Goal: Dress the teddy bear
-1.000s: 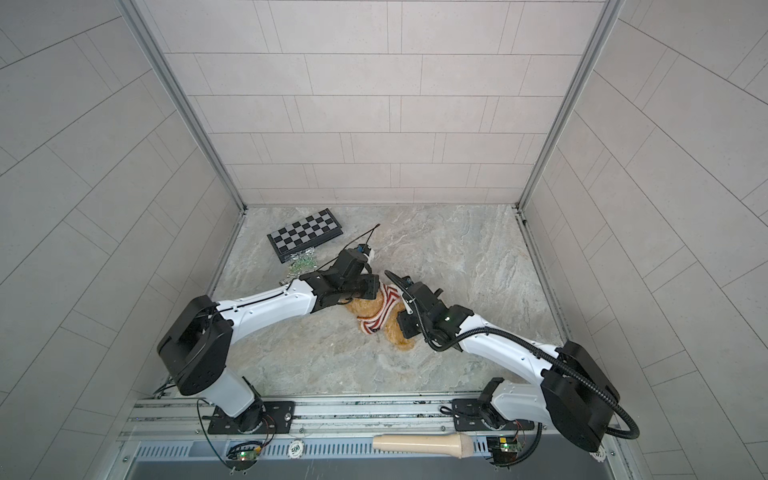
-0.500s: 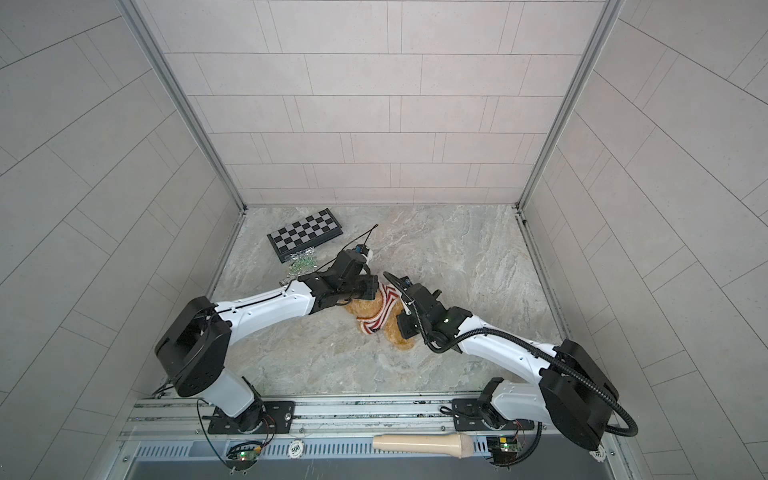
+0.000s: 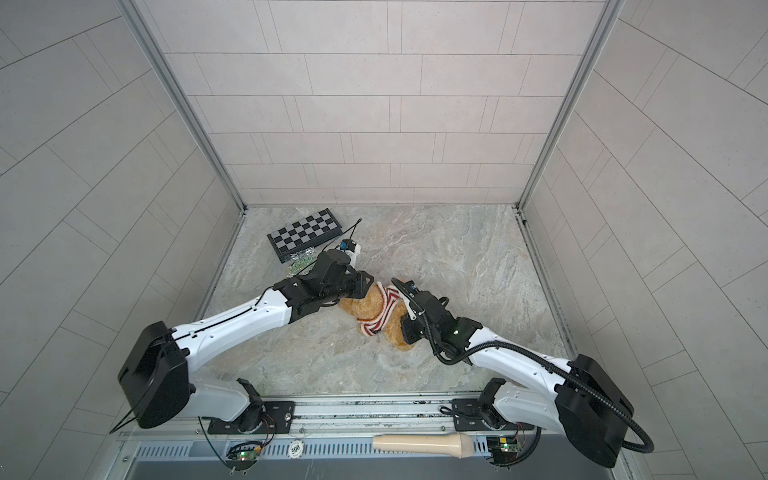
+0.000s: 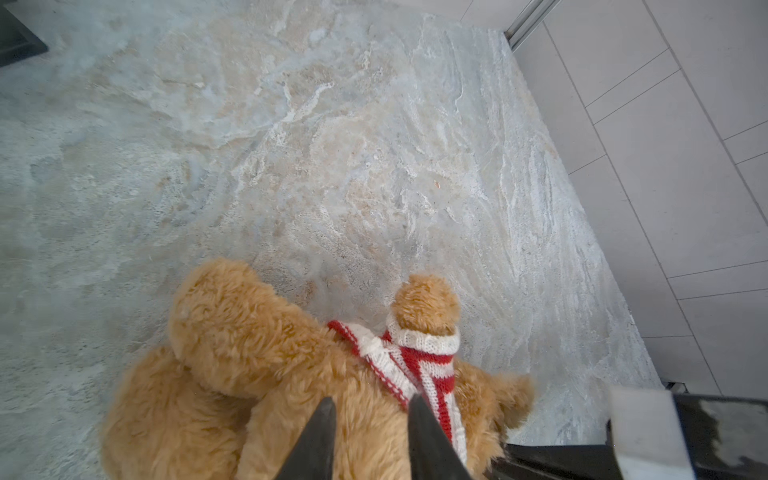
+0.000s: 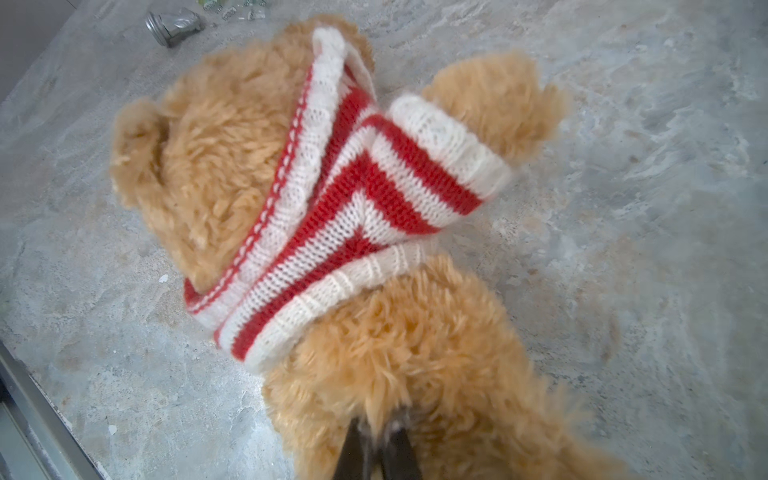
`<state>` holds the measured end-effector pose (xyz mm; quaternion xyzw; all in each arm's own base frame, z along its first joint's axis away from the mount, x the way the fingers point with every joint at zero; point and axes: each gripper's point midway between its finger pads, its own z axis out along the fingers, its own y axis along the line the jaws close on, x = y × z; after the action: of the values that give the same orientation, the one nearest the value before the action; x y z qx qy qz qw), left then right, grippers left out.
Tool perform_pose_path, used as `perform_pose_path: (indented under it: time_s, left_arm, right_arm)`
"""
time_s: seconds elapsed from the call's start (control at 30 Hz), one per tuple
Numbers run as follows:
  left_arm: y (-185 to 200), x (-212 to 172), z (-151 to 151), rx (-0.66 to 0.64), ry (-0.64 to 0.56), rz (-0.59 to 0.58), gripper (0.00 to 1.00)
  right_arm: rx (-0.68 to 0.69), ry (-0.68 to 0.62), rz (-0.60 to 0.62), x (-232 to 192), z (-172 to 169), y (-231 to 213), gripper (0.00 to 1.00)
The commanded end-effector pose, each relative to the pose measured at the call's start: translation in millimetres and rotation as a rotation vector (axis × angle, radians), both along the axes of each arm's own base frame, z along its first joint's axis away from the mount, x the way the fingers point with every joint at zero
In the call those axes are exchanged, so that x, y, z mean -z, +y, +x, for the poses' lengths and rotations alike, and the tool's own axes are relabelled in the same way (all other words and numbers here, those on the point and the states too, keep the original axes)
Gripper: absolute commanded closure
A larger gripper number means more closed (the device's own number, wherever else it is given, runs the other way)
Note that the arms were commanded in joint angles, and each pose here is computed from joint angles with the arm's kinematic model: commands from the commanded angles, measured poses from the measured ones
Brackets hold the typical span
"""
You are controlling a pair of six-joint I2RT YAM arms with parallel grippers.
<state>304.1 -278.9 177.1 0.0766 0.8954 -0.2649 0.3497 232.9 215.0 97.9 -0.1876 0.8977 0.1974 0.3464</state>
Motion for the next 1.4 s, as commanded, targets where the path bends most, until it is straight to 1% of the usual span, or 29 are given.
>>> perform_pose_path:
  time_s: [0.0, 0.07, 0.13, 0.3, 0.43, 0.5, 0.6, 0.7, 0.8, 1.03, 1.17, 1.37]
  left_arm:
    - [11.4, 3.2, -16.4, 0.028, 0.010, 0.031, 0.59]
    - [6.6, -0.3, -31.3, 0.091, 0.012, 0.038, 0.57]
    - [3.0, -2.3, -46.4, 0.142, 0.018, 0.050, 0.58]
    - [-11.7, -3.9, -77.5, 0.233, 0.036, 0.038, 0.64]
    - [-31.9, 3.8, -93.2, 0.291, 0.069, 0.004, 0.69]
    - [-41.6, 11.6, -97.9, 0.317, 0.088, 0.009, 0.73]
    - [-46.3, 21.6, -95.4, 0.312, 0.106, 0.036, 0.79]
    - [-43.9, 23.7, -85.1, 0.280, 0.087, 0.086, 0.84]
    - [-42.7, 29.2, -75.2, 0.259, 0.093, 0.117, 0.86]
    - [-39.2, 41.8, -55.7, 0.200, 0.106, 0.168, 0.85]
    - [-38.7, 45.8, -55.3, 0.199, 0.112, 0.178, 0.85]
    - [-28.3, 48.4, -59.3, 0.192, 0.112, 0.188, 0.78]
  right_arm:
    - [-0.032, -0.064, 0.043, -11.5, -0.5, 5.0, 1.00]
    - [-0.038, -0.084, 0.057, -15.5, -0.5, 5.4, 1.00]
    - [-0.041, -0.098, 0.060, -17.4, -0.3, 5.0, 1.00]
    - [-0.052, -0.104, 0.066, -20.2, -0.9, 6.8, 1.00]
    - [-0.049, -0.117, 0.087, -21.4, -1.7, 7.4, 1.00]
    - [-0.050, -0.119, 0.093, -21.4, -2.6, 7.4, 1.00]
    - [-0.055, -0.126, 0.092, -23.7, -2.7, 7.6, 1.00]
    - [-0.054, -0.134, 0.094, -25.2, -2.8, 6.9, 1.00]
    - [-0.060, -0.139, 0.102, -27.1, -3.3, 8.6, 1.00]
    - [-0.072, -0.144, 0.106, -28.4, -5.4, 10.8, 1.00]
    - [-0.073, -0.147, 0.106, -29.0, -5.7, 11.0, 1.00]
    - [-0.076, -0.144, 0.099, -26.4, -5.3, 11.5, 1.00]
